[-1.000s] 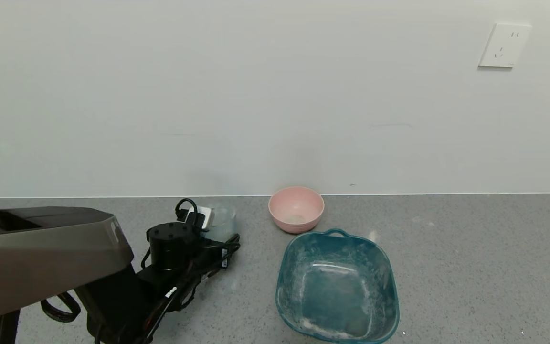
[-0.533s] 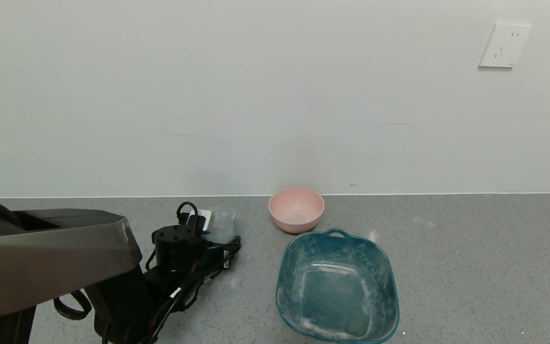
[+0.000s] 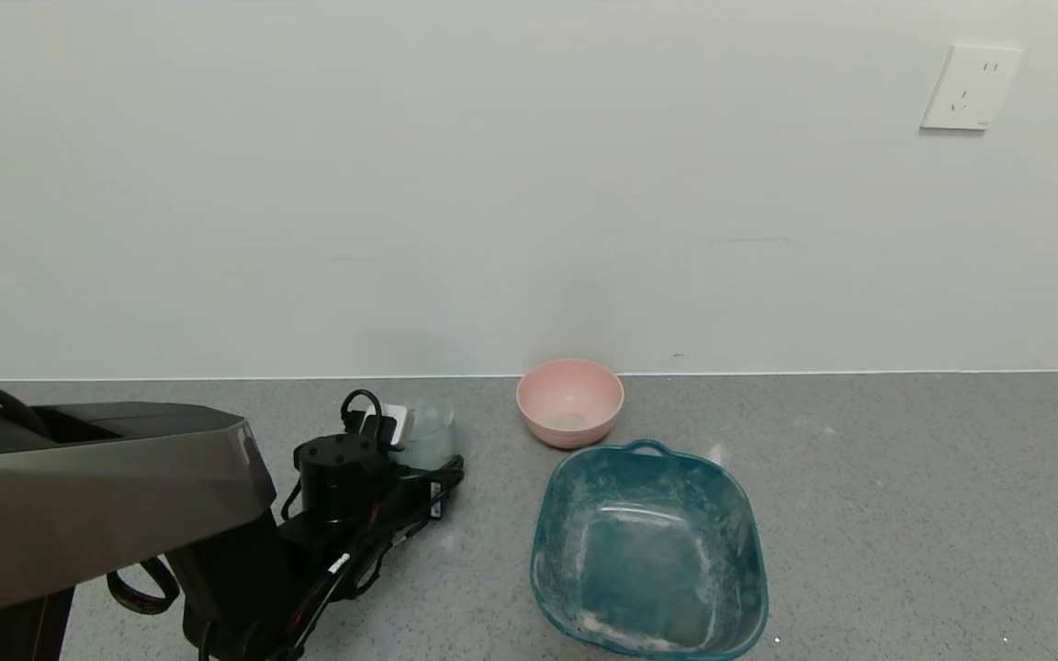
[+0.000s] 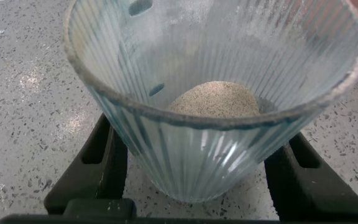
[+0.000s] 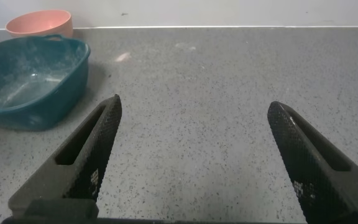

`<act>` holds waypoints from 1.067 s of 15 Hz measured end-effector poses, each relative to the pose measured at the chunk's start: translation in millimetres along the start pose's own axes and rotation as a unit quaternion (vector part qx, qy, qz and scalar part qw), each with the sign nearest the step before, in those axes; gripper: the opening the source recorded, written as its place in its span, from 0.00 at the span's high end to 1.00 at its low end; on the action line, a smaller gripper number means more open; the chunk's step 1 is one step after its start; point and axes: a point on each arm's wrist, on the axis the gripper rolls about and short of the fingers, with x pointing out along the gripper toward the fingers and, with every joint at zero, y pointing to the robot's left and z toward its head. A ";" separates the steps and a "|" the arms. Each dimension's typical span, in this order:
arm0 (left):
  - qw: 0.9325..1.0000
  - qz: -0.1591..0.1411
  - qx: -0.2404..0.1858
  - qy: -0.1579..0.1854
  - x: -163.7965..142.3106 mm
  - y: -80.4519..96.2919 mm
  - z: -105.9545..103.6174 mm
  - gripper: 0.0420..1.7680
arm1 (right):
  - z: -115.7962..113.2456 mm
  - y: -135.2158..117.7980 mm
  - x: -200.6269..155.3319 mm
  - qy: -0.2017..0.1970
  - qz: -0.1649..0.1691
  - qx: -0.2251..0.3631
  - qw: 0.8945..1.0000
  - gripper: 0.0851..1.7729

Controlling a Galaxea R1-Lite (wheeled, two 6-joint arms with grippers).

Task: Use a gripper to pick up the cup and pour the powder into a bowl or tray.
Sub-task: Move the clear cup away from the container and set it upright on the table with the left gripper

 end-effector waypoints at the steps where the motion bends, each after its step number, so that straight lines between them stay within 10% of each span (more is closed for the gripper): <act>1: 1.000 0.000 -0.001 0.000 0.0 -0.1 0.0 0.29 | 0.0 0.0 0.0 0.000 0.000 0.000 1.000 0.04; 16: 1.000 -0.002 0.002 0.010 -2.1 -1.9 -4.5 0.15 | 0.0 0.0 0.0 0.000 0.000 0.000 1.000 0.04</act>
